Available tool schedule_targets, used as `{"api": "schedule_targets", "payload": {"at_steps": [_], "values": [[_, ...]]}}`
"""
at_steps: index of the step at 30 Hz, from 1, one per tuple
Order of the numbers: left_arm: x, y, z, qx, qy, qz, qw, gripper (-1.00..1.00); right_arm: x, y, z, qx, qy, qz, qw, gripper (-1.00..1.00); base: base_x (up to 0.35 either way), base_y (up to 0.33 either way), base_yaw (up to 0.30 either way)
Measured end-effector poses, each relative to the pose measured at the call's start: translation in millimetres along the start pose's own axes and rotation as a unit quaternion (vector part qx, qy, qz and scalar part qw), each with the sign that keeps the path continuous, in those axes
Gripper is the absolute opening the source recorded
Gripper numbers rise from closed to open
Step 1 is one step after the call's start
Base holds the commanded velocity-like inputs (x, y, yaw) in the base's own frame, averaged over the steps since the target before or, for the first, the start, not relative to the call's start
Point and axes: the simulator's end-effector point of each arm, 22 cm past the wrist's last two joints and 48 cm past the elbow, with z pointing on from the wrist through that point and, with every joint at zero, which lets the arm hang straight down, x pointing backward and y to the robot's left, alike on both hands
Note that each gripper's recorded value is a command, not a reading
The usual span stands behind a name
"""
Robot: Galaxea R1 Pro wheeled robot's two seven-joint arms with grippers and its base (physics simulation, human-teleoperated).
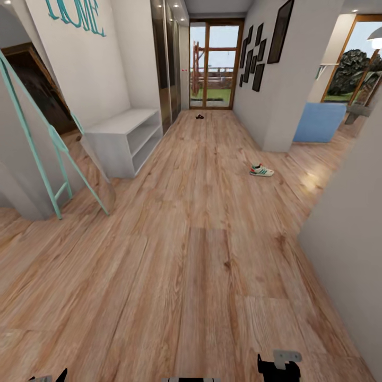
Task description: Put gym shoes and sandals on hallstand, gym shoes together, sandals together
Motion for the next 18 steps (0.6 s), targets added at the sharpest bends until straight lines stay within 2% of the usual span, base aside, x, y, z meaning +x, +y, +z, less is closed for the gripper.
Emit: {"api": "schedule_targets", "payload": {"at_steps": [4, 18], "values": [[-8, 17, -2.1, -0.011, -0.004, 0.007, 0.9999, 1.0, 0, 0, 0.0, 0.0, 0.0, 0.0, 1.0, 1.0, 0.337, 0.0, 0.0], [-25, 58, -11.9, -0.054, -0.025, -0.006, 0.9982, 1.0, 1, 0, -0.4, 0.0, 0.001, 0.0, 1.0, 1.0, 0.337, 0.0, 0.0]]}}
